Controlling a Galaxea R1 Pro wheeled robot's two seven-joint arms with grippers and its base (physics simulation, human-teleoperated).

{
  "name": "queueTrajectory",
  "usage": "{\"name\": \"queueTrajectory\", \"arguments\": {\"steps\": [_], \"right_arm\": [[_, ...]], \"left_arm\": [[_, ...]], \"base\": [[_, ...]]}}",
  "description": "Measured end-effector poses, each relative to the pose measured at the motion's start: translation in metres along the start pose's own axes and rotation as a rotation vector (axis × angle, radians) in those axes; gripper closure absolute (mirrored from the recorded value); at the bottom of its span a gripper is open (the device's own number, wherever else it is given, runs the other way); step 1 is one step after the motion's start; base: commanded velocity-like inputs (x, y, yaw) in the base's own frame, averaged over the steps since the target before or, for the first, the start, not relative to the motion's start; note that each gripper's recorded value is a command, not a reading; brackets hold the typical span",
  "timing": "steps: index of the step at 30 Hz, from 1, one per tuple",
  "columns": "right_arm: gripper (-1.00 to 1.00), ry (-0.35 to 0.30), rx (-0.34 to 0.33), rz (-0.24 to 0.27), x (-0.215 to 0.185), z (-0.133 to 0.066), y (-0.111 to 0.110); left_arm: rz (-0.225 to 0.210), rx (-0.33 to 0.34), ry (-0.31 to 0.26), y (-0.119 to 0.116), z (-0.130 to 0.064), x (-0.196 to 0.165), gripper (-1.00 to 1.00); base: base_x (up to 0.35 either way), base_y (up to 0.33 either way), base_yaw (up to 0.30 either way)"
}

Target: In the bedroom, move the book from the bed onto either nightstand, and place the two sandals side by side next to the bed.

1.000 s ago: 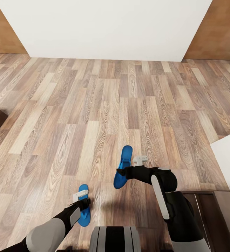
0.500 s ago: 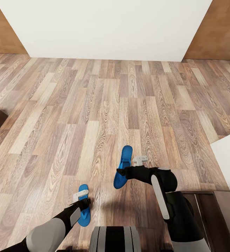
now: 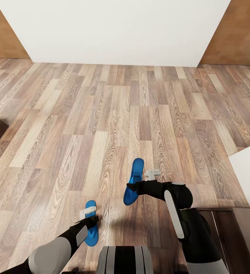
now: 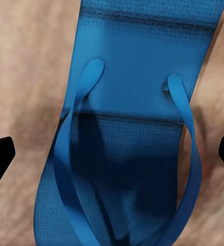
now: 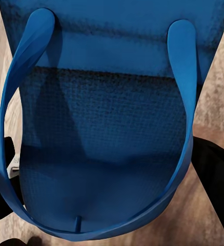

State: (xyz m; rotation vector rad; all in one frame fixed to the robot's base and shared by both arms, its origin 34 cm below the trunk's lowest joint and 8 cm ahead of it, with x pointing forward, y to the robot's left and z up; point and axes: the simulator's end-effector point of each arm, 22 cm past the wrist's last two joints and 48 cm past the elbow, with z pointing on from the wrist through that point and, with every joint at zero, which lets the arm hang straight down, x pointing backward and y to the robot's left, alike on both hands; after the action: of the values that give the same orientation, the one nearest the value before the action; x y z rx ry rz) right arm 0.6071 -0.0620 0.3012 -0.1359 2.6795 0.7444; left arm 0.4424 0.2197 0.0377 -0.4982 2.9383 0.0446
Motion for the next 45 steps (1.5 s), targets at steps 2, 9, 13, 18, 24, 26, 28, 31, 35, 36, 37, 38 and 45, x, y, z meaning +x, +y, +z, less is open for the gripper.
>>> {"name": "queueTrajectory", "arguments": {"steps": [2, 9, 13, 18, 24, 26, 28, 31, 35, 36, 37, 38, 45], "right_arm": [[1.0, 0.0, 0.0, 0.0, 0.0, 0.0, 0.0], [1.0, 0.0, 0.0, 0.0, 0.0, 0.0, 0.0], [1.0, 0.0, 0.0, 0.0, 0.0, 0.0, 0.0], [1.0, 0.0, 0.0, 0.0, 0.0, 0.0, 0.0], [1.0, 0.018, 0.001, 0.01, 0.008, 0.008, -0.005], [1.0, 0.017, 0.0, 0.011, 0.008, 0.008, -0.005], [1.0, 0.017, 0.001, 0.01, 0.008, 0.008, -0.005], [1.0, 0.017, 0.001, 0.01, 0.008, 0.008, -0.005], [1.0, 0.017, 0.001, 0.01, 0.008, 0.008, -0.005], [1.0, 0.017, 0.001, 0.01, 0.008, 0.008, -0.005], [1.0, 0.017, 0.001, 0.01, 0.008, 0.008, -0.005], [1.0, 0.017, 0.001, 0.01, 0.008, 0.008, -0.005], [1.0, 0.018, 0.002, 0.01, 0.008, 0.008, -0.005]], "left_arm": [[0.0, 0.0, 0.0, 0.0, 0.0, 0.0, -1.0], [0.0, 0.0, 0.0, 0.0, 0.0, 0.0, -1.0], [0.0, 0.0, 0.0, 0.0, 0.0, 0.0, -1.0], [0.0, 0.0, 0.0, 0.0, 0.0, 0.0, -1.0], [0.002, -0.007, 0.019, 0.003, 0.006, 0.01, -1.0], [0.002, -0.007, 0.018, 0.003, 0.006, 0.01, -1.0], [0.001, -0.007, 0.017, 0.003, 0.006, 0.01, -1.0], [0.001, -0.007, 0.017, 0.003, 0.006, 0.009, -1.0], [0.001, -0.007, 0.017, 0.003, 0.006, 0.009, -1.0], [0.001, -0.007, 0.017, 0.003, 0.006, 0.009, -1.0], [0.001, -0.007, 0.017, 0.003, 0.006, 0.009, -1.0], [0.001, -0.007, 0.016, 0.003, 0.006, 0.009, -1.0], [0.002, -0.007, 0.016, 0.003, 0.006, 0.009, -1.0]], "base": [[0.0, 0.0, 0.0], [0.0, 0.0, 0.0], [0.0, 0.0, 0.0], [0.0, 0.0, 0.0], [0.0, 0.0, 0.0], [0.0, 0.0, 0.0], [0.0, 0.0, 0.0], [0.0, 0.0, 0.0], [0.0, 0.0, 0.0], [0.0, 0.0, 0.0], [0.0, 0.0, 0.0], [0.0, 0.0, 0.0], [0.0, 0.0, 0.0]]}}
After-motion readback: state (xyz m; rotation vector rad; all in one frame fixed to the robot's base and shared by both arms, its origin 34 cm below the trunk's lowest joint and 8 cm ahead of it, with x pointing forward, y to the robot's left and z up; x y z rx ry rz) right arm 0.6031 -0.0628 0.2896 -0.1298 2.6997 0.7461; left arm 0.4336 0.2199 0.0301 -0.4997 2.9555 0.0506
